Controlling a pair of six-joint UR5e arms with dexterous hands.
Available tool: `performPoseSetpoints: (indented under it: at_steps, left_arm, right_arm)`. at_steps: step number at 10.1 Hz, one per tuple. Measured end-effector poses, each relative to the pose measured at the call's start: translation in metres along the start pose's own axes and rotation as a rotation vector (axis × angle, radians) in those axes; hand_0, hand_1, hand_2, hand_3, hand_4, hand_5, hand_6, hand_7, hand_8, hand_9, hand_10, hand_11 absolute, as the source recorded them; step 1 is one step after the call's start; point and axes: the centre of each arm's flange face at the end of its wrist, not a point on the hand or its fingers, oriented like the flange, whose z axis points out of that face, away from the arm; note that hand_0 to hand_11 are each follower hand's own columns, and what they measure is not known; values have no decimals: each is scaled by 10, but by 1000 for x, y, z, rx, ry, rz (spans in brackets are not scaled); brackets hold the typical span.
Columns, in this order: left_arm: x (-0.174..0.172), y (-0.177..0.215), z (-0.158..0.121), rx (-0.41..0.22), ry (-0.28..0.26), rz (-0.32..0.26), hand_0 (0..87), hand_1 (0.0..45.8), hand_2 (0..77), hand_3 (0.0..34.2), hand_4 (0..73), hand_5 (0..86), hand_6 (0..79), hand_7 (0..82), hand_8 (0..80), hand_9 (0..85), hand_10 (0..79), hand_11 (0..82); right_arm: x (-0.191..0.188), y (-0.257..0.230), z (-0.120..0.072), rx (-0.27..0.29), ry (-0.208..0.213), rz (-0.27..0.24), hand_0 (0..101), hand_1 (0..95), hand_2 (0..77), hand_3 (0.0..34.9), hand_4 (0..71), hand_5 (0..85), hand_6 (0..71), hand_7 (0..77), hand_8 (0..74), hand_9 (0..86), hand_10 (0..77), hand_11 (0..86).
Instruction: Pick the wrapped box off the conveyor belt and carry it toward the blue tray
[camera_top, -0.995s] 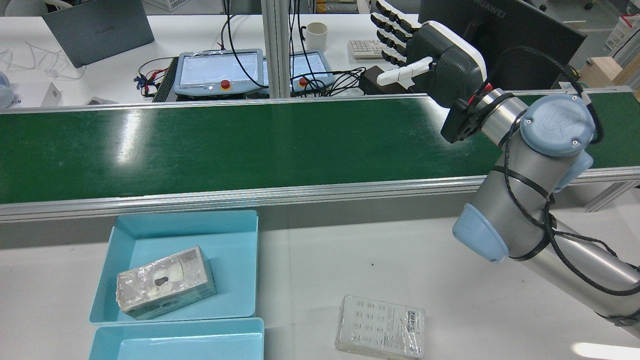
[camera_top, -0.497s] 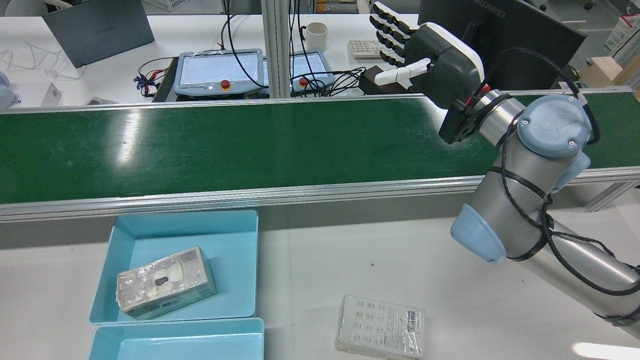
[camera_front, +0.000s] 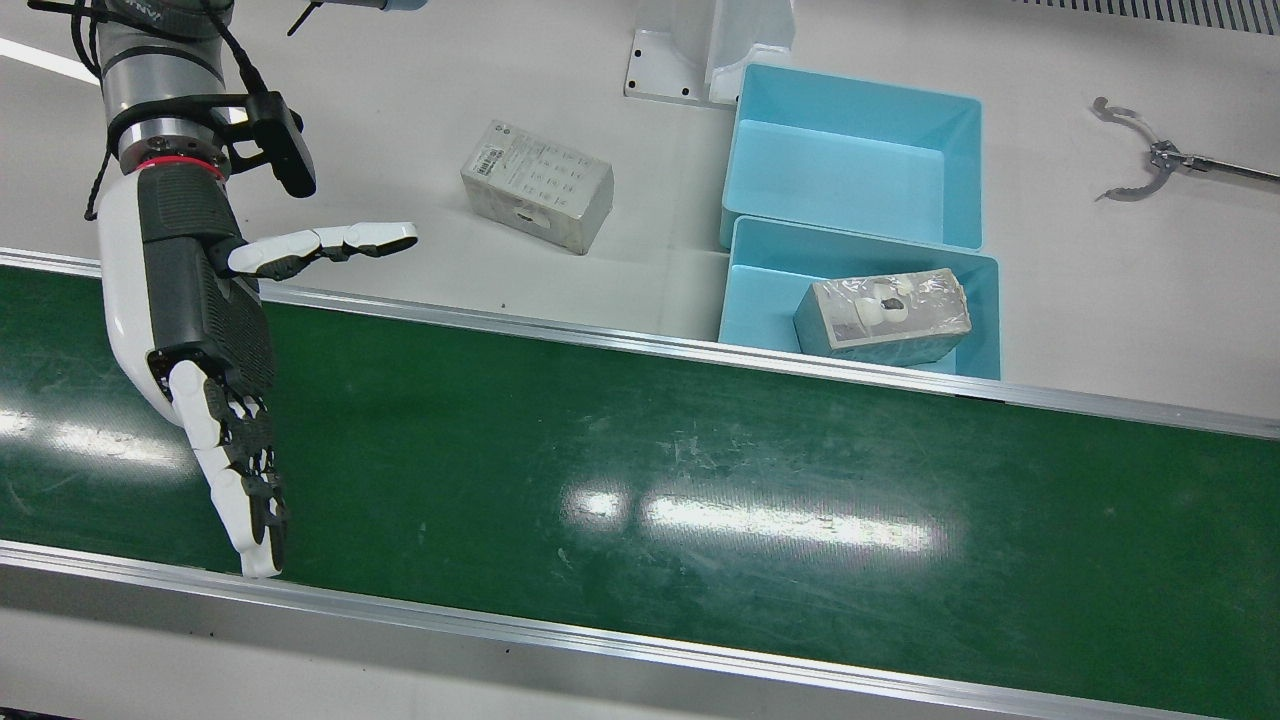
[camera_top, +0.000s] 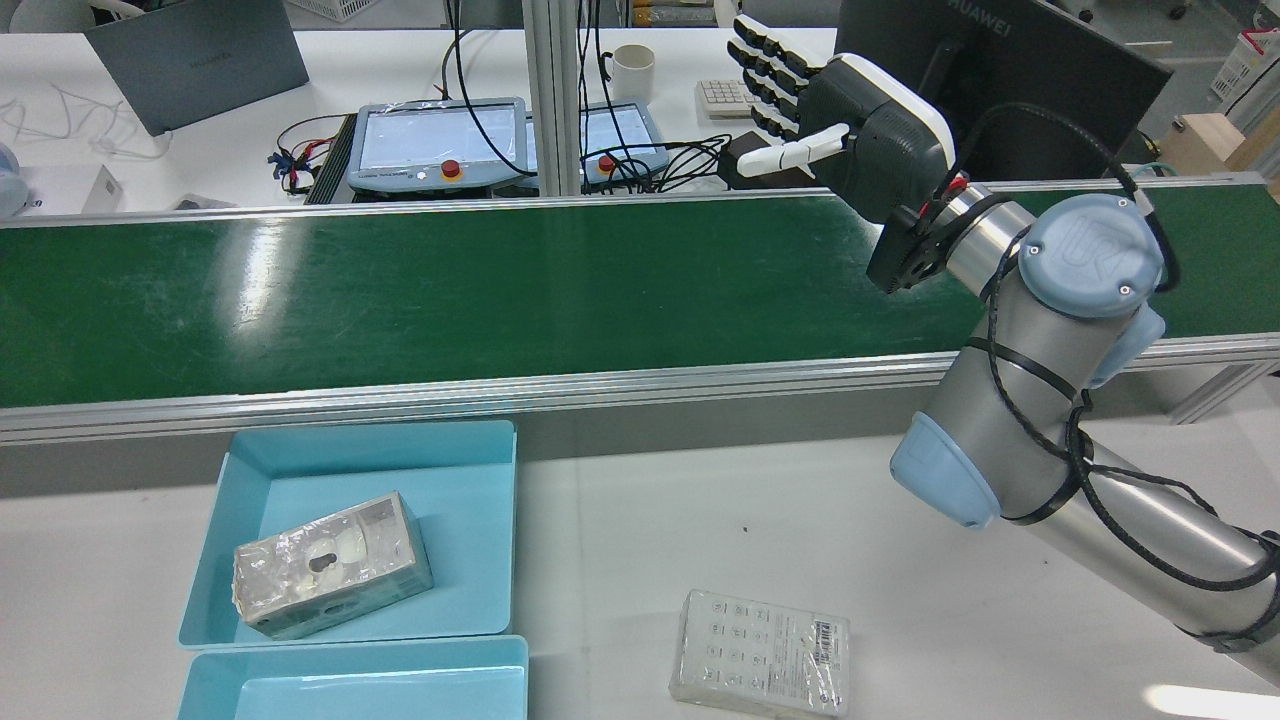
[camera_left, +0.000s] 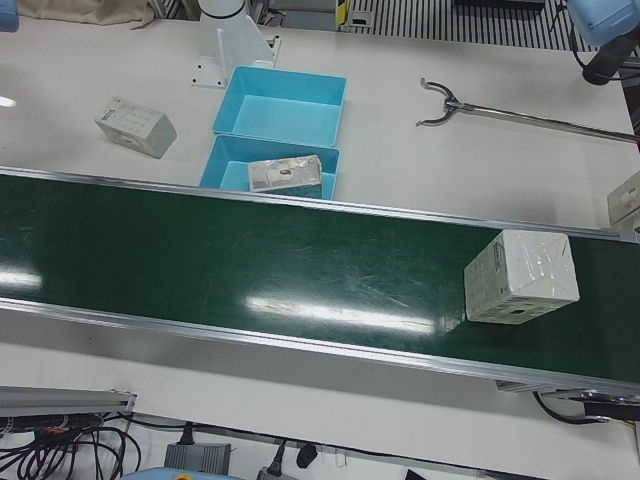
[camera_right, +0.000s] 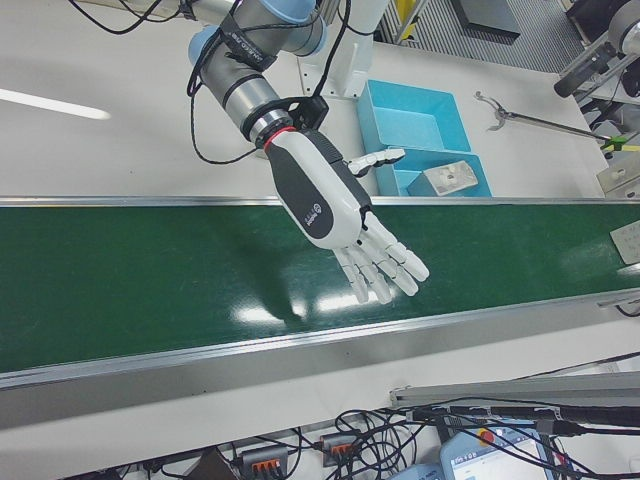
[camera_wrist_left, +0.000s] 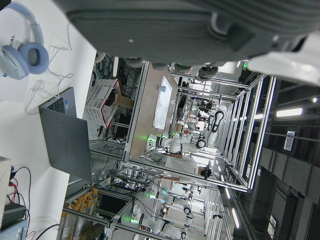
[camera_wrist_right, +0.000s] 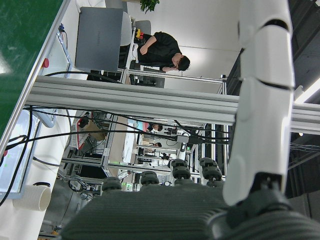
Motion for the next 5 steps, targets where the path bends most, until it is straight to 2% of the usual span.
performPoseSetpoints:
  at_steps: [5]
  left_arm:
    - [0,0,0,0,0,0,0,0,11,0,0,11,0,0,0,0,0,0]
  right_arm:
    - [1,9,2,-20,0,7,472,136,109,147,33,55,0,33,0,16,5,22]
